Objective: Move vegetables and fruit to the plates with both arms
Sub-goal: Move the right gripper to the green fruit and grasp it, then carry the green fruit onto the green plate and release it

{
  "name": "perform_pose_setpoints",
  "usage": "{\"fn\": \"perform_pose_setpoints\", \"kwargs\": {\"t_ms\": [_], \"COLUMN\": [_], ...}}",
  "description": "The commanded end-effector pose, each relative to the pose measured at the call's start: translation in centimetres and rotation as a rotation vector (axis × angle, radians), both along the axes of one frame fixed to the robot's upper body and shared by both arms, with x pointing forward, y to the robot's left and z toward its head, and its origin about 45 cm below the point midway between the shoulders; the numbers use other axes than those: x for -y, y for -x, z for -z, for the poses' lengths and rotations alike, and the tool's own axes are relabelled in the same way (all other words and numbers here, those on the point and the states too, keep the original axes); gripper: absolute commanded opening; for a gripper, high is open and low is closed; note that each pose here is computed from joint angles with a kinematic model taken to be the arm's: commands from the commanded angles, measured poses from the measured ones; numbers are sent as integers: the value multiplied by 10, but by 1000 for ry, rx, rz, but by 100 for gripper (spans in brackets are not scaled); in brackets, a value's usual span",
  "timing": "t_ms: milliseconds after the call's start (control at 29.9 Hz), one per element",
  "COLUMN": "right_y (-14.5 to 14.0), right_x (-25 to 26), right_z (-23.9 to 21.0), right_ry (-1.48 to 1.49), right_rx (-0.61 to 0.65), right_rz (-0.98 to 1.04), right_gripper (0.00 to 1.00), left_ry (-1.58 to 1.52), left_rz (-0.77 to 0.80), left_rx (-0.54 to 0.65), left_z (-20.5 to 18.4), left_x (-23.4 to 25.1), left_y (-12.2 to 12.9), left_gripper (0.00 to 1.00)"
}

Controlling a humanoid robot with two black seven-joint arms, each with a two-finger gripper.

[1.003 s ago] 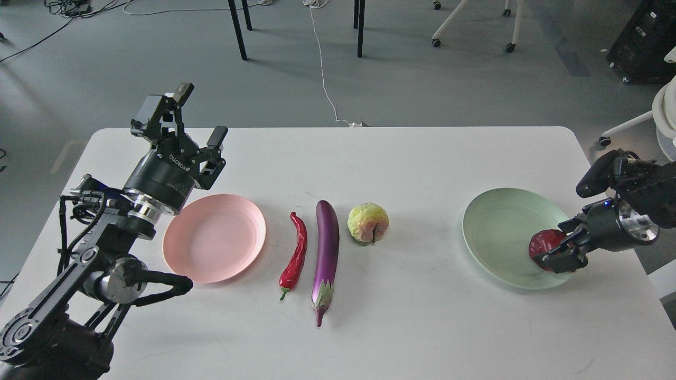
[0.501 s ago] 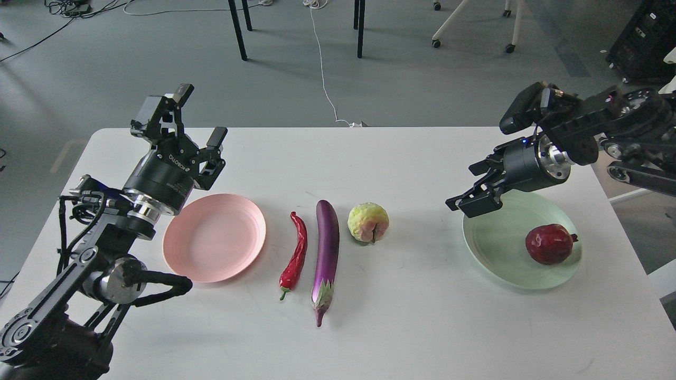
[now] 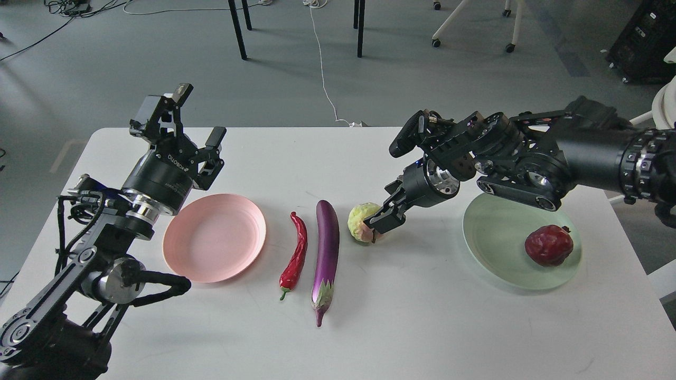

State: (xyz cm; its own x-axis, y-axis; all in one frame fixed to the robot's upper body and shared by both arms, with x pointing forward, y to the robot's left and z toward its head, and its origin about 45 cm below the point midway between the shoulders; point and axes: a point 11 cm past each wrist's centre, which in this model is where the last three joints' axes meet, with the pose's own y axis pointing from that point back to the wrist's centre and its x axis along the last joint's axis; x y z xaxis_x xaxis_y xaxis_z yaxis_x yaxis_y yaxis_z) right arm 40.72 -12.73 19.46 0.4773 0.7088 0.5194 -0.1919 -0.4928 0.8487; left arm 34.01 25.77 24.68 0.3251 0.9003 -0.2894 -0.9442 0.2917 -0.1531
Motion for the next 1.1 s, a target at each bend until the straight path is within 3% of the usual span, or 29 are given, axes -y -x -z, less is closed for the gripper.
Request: {"fn": "perform_pose_setpoints", "kwargs": {"t_ms": [0, 301, 802, 1070], "right_y": [2, 0, 5, -5], "right_x": [-8, -6, -13, 24], "right_z": [9, 15, 19, -13], "right_ry": [4, 24, 15, 14], "right_rx": [-6, 5, -16, 6], "right_rz": [-9, -7, -9, 42], "right_gripper": [95, 89, 54, 52], "left_ry": [-1, 1, 1, 5], "left_rz": [-1, -1, 3, 8], "left_rx": [-4, -5, -6, -7], "left_z": [2, 2, 2, 2], "left_x": [-1, -1, 0, 2], "left_y": [1, 1, 4, 9], "left_gripper": [99, 99, 99, 99]}}
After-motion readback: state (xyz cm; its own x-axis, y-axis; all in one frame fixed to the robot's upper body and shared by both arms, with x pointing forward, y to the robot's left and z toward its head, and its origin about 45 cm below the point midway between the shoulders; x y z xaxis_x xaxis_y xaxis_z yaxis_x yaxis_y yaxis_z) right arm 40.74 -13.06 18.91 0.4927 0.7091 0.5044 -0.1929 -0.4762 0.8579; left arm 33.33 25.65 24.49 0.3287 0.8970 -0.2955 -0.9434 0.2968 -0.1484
